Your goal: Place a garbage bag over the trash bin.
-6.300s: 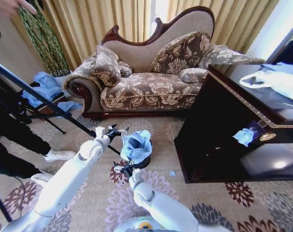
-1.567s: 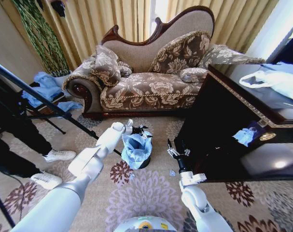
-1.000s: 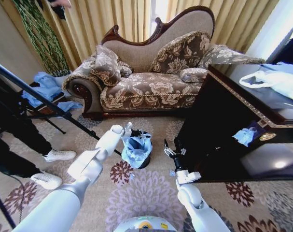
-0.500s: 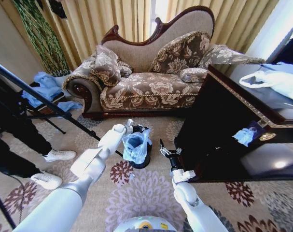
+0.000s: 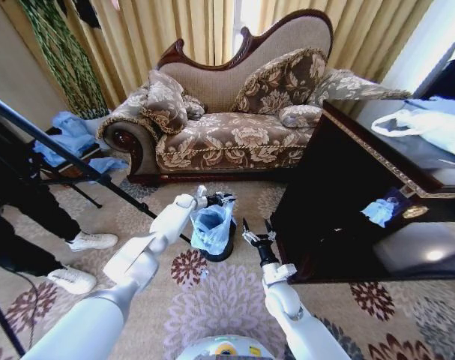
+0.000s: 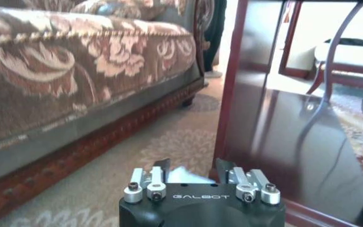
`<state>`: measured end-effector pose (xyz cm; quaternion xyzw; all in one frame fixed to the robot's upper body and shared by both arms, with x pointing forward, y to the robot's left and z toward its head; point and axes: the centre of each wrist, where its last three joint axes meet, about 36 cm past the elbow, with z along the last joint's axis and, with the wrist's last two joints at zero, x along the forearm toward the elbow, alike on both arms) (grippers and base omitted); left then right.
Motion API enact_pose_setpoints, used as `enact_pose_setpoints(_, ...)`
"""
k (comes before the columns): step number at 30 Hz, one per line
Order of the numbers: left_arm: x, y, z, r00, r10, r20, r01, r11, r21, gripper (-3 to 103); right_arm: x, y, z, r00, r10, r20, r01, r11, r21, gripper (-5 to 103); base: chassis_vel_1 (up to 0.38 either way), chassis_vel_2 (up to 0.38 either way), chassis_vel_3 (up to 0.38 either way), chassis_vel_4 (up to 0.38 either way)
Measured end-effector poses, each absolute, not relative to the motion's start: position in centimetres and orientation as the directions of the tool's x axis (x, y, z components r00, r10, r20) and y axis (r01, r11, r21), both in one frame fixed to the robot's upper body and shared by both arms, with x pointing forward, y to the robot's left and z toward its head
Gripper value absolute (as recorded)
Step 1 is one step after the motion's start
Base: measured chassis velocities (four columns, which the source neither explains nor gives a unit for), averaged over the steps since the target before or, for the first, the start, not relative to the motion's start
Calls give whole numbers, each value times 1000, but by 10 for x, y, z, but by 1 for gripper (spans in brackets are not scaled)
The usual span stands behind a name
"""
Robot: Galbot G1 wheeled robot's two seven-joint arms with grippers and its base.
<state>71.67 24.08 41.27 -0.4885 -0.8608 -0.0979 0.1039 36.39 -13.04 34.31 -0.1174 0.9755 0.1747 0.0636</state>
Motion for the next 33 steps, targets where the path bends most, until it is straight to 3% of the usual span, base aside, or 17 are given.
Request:
enact_pose_setpoints(4, 694, 255, 418, -506, 824, 256, 856, 516, 30, 68, 365, -112, 341, -974, -197, -114, -225, 908, 353, 100, 0, 0, 0, 0)
enact_pose_setpoints(7, 676, 265, 418, -530, 810, 251, 836, 548, -1, 74, 377, -106, 335, -982, -166, -86, -186, 919, 348, 100, 0, 0, 0, 0)
enact_pose_setpoints(9, 657, 276, 419, -571, 789, 225, 806, 591, -26, 85, 394, -100, 332, -991, -120, -61, -133, 929, 345, 100, 0, 0, 0, 0)
enact_pose_setpoints(10, 657, 276, 419, -571, 789, 225, 806, 591, -26, 85, 394, -100, 332, -991, -120, -61, -133, 929, 345, 100, 0, 0, 0, 0)
enact_pose_setpoints(14, 621, 299, 452, -681, 701, 214, 715, 699, -16, 100, 422, -86, 332, -999, -44, -3, -43, 937, 346, 100, 0, 0, 0, 0)
enact_pose_setpoints(15, 621, 299, 452, -681, 701, 214, 715, 699, -16, 100, 422, -86, 332, -999, -44, -3, -43, 937, 346, 100, 0, 0, 0, 0)
enact_pose_setpoints(18, 593, 306, 487, -775, 565, 284, 588, 809, -3, 100, 434, -71, 335, -999, -29, 37, -13, 932, 362, 100, 0, 0, 0, 0)
enact_pose_setpoints(23, 581, 313, 511, -859, 395, 325, 429, 903, 36, 100, 445, -44, 333, -997, -38, 74, -8, 927, 376, 100, 0, 0, 0, 0)
enact_pose_setpoints(33, 587, 317, 525, -883, 320, 345, 358, 932, 52, 100, 456, -11, 325, -991, -28, 133, 19, 938, 345, 103, 0, 0, 0, 0)
